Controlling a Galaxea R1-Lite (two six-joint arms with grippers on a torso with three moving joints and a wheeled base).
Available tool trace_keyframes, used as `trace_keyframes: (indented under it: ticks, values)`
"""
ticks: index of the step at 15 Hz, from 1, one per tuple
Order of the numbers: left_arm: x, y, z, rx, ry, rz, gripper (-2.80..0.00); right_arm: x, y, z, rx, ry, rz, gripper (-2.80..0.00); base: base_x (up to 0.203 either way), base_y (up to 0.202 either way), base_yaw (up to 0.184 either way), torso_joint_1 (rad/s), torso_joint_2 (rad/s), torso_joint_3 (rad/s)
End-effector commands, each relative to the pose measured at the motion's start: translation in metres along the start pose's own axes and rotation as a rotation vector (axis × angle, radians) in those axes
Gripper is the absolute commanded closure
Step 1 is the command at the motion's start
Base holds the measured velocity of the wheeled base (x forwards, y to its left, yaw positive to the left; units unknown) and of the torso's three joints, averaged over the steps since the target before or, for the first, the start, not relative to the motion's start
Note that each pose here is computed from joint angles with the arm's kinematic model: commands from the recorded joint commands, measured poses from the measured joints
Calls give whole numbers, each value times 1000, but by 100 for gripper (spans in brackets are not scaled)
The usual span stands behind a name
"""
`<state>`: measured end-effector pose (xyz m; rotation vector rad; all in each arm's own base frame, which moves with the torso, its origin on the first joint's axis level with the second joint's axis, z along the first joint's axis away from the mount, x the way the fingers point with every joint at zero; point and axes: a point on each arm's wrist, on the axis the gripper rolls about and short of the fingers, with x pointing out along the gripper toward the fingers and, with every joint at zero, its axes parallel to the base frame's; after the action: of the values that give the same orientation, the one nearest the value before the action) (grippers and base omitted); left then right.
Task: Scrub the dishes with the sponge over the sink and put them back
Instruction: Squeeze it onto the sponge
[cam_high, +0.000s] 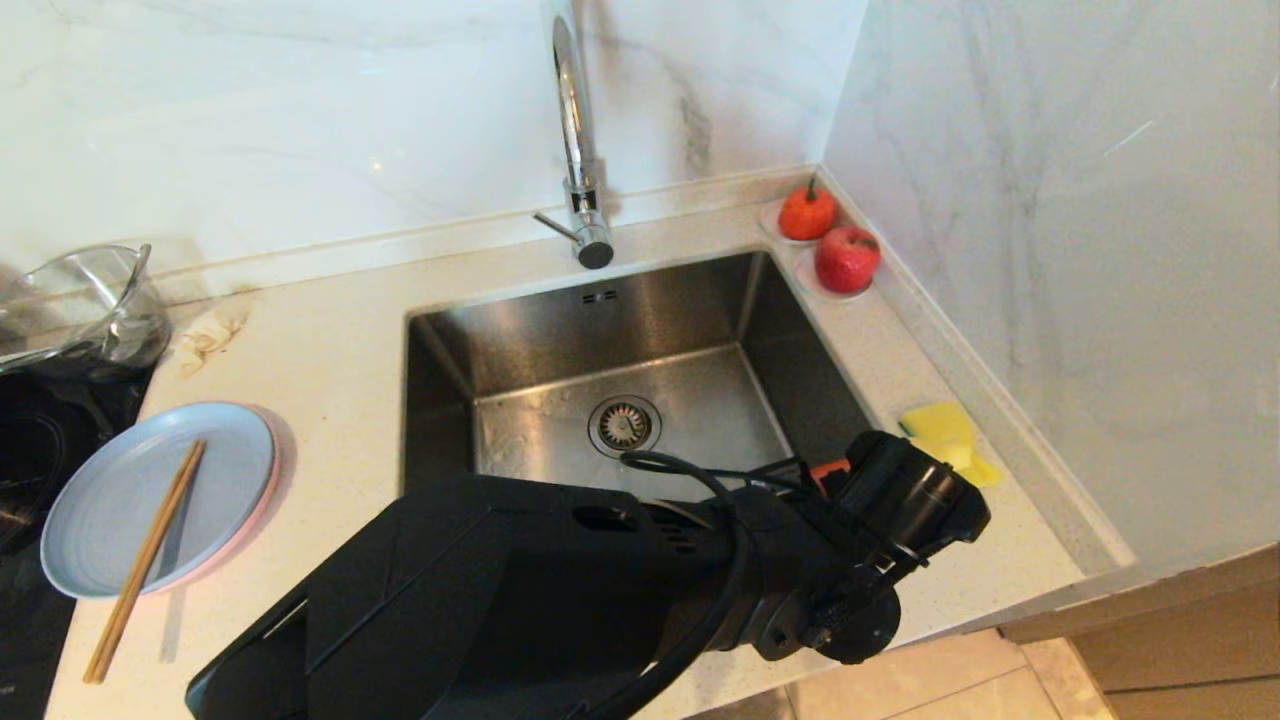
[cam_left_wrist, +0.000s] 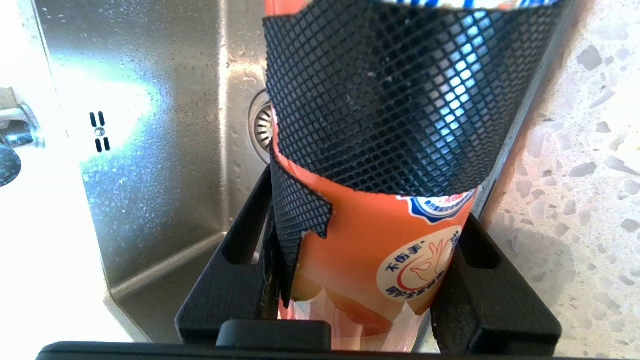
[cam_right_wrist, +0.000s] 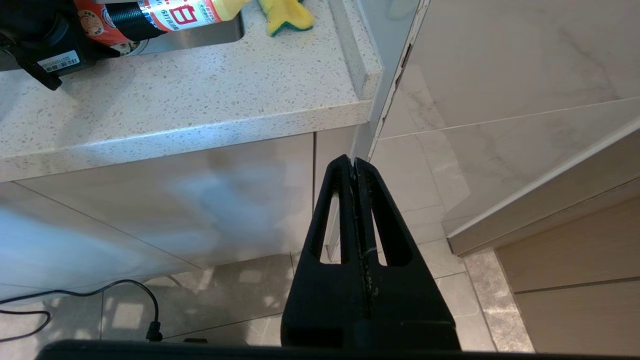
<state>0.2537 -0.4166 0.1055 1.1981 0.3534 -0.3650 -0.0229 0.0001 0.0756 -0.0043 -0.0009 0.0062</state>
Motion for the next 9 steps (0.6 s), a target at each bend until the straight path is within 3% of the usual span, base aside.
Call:
trace_keyframes:
  ticks: [1,5,9]
  values:
    - [-1,0,1,2,0,6,0,0,0,0,0,-1,0,0,0,0,0,0,0,0]
    - [-7,13,3,-30,-22,30,0,0,0,0,0,-1,0,0,0,0,0,0,0,0]
    - [-14,33,2,-18,-22,63,0,0,0,0,0,-1,0,0,0,0,0,0,0,0]
